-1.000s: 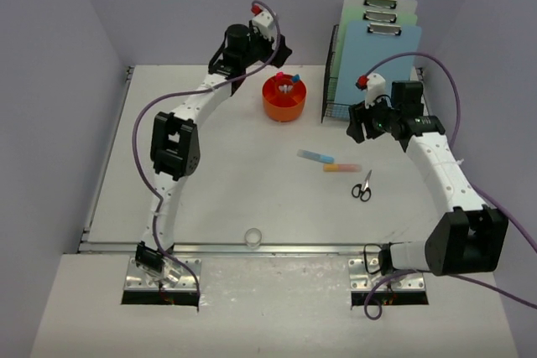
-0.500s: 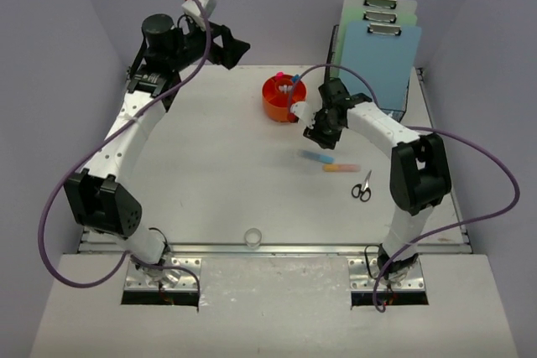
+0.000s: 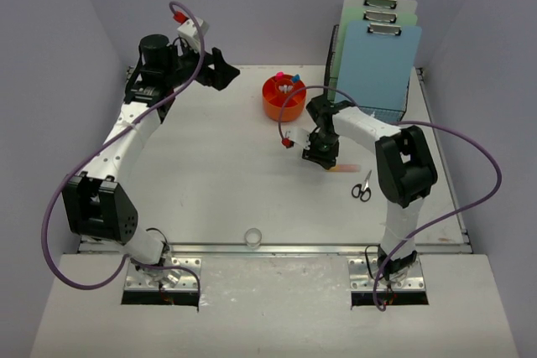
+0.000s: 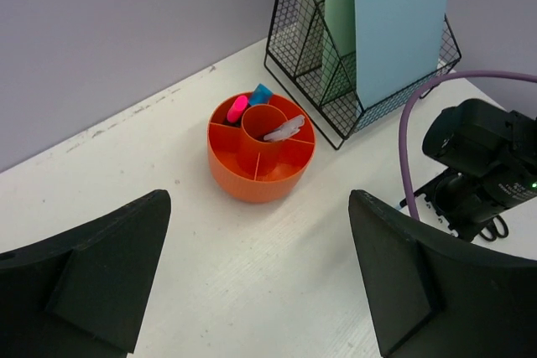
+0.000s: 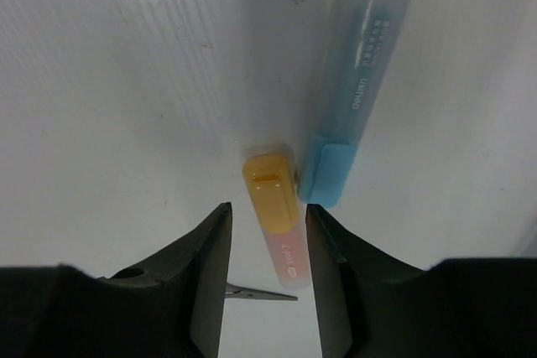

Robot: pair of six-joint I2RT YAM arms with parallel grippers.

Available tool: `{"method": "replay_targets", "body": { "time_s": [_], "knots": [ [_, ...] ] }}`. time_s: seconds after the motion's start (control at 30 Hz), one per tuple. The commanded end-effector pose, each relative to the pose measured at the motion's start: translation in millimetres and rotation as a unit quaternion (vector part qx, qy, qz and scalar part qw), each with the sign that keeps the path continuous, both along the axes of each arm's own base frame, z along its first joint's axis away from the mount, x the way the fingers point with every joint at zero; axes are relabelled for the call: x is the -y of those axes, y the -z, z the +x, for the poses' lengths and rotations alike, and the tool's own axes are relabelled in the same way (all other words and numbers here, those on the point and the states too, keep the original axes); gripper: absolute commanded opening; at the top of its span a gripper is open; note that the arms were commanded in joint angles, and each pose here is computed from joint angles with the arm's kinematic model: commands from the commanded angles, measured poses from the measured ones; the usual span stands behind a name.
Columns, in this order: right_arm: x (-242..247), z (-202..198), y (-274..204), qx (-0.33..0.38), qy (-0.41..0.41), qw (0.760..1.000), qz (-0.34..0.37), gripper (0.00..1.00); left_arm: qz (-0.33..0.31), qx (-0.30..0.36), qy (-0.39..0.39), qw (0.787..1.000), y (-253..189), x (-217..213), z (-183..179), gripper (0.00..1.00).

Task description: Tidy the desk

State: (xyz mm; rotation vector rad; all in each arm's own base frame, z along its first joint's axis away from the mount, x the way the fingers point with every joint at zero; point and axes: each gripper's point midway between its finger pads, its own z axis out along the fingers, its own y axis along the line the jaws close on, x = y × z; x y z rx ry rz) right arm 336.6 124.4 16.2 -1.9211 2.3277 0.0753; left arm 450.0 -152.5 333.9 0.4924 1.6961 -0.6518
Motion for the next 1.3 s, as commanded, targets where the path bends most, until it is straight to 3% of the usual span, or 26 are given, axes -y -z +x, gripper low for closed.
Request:
{"method": "replay_targets", "body": {
  "time_s": [0.0,0.6,0.73,0.8,0.87,0.97,1.1,1.27],
  "knots": [
    [4.8,-8.7,4.4,-0.002,-0.015,1.000,-0.012,0.43,-0.024,0.044,0.013,0.999,-37.8,1.4,-15.2,0.85],
    [2.2,-34.2,43.5,-0.009,-0.039,0.999,-0.033,0.39,-0.025,0.034,0.010,0.999,-28.7,1.2,-11.1,0.85],
    [2.5,-31.3,41.6,0.001,-0.047,0.998,-0.036,0.20,-0.025,0.036,0.009,0.999,-28.7,0.9,-11.0,0.85],
    [4.5,-30.7,38.0,0.003,-0.050,0.998,-0.042,0.18,-0.025,0.035,0.009,0.999,-28.0,0.9,-11.0,0.85],
    [4.2,-27.6,30.6,0.008,-0.052,0.998,-0.045,0.27,-0.025,0.031,0.009,0.999,-24.6,1.1,-10.9,0.85],
    [7.0,-26.6,23.5,0.009,-0.062,0.996,-0.056,0.54,-0.026,0.030,0.011,0.999,-24.6,1.5,-11.8,0.85],
    [13.4,-30.0,22.9,-0.002,-0.072,0.995,-0.070,0.56,-0.028,0.029,0.012,0.999,-25.3,2.0,-13.0,0.85],
    [18.7,-29.2,28.5,-0.015,-0.077,0.994,-0.079,0.48,-0.030,0.045,0.014,0.998,-31.7,2.6,-12.1,0.85]
  ]
}}
